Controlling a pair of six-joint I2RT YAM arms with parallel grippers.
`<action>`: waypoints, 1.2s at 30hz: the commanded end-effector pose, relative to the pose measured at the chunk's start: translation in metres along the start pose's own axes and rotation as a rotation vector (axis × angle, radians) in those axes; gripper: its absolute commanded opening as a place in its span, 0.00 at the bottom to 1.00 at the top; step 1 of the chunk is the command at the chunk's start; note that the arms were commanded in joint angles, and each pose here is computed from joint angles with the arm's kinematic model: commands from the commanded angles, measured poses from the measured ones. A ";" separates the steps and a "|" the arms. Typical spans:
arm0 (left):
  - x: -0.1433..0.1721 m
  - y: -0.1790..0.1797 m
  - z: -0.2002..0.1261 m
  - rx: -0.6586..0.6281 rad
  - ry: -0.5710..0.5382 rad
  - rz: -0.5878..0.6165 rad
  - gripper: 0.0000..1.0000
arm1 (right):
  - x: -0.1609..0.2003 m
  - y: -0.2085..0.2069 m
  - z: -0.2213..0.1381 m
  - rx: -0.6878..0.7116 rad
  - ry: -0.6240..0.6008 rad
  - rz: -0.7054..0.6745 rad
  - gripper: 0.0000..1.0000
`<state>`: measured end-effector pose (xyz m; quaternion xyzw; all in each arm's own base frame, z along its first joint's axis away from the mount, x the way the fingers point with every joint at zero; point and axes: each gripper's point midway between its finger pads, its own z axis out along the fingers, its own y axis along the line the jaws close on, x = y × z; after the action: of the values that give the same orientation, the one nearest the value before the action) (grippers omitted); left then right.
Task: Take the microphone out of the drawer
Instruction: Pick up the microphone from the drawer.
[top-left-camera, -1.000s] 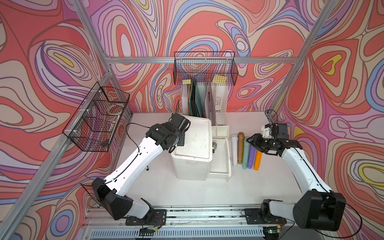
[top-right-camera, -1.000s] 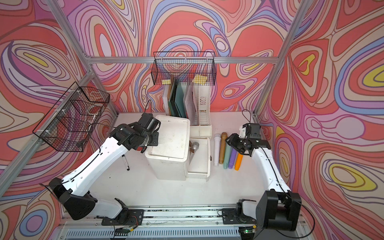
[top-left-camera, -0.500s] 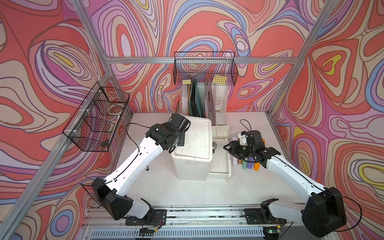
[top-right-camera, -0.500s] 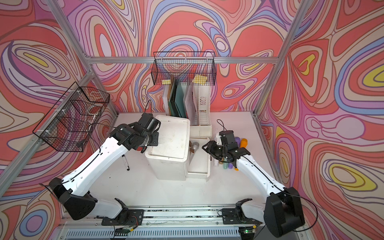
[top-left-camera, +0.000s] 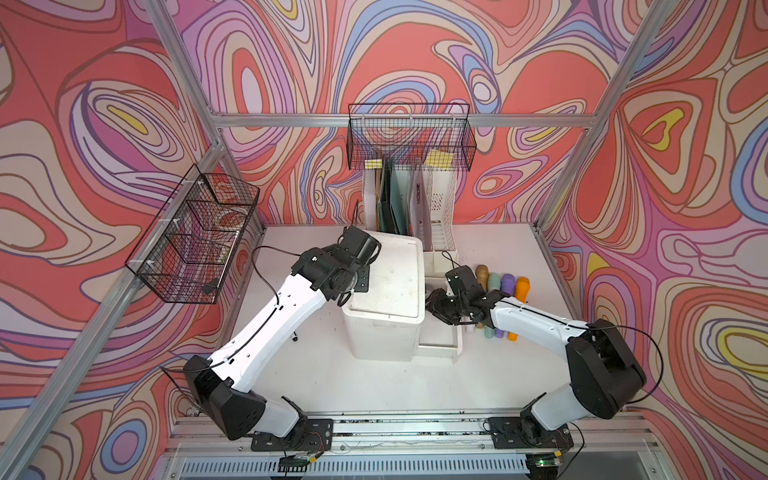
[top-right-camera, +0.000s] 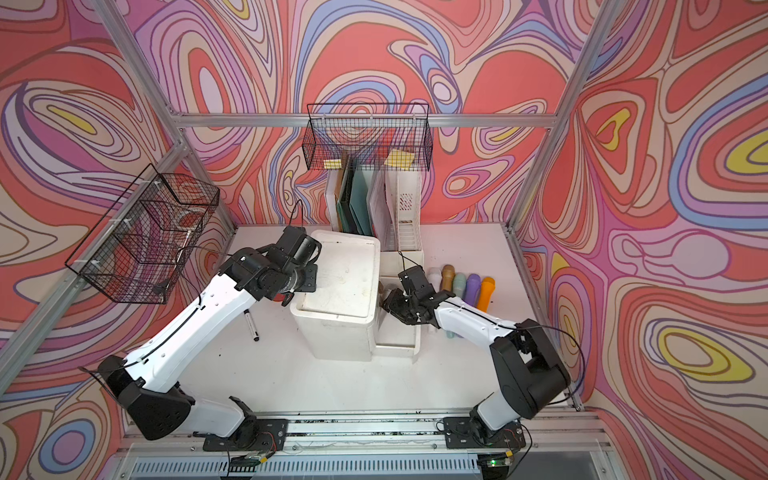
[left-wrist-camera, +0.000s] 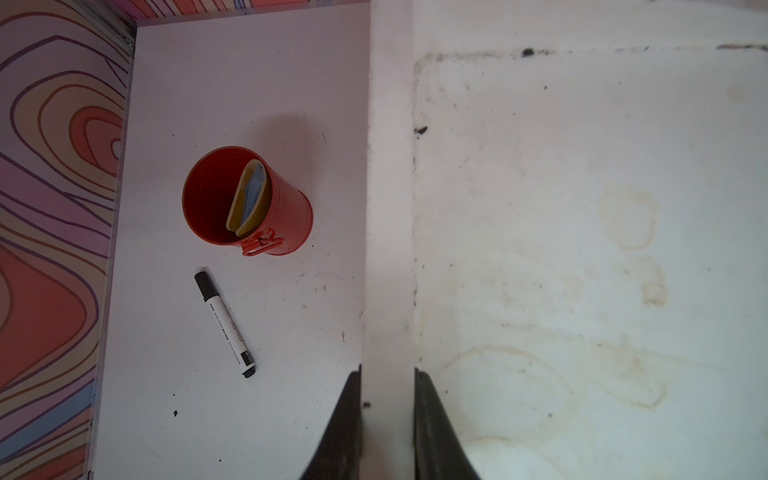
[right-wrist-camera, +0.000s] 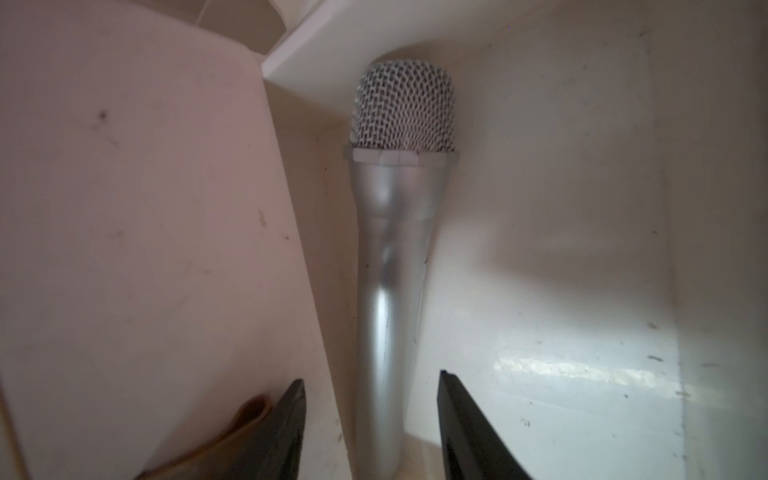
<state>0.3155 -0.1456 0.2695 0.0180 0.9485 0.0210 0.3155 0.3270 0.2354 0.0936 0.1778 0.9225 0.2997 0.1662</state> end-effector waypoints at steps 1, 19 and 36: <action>0.021 0.018 0.016 -0.120 0.088 0.089 0.00 | -0.017 0.002 0.008 0.029 -0.077 0.028 0.51; 0.022 0.018 0.017 -0.116 0.086 0.088 0.00 | -0.006 -0.019 0.069 0.219 -0.019 0.023 0.50; 0.020 0.019 0.013 -0.118 0.076 0.088 0.00 | 0.001 -0.049 0.083 0.433 -0.015 -0.061 0.38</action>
<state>0.3169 -0.1349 0.2698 0.0017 0.9475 0.0381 0.3174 0.3708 0.2362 0.0360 0.2112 0.9524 0.1356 0.1730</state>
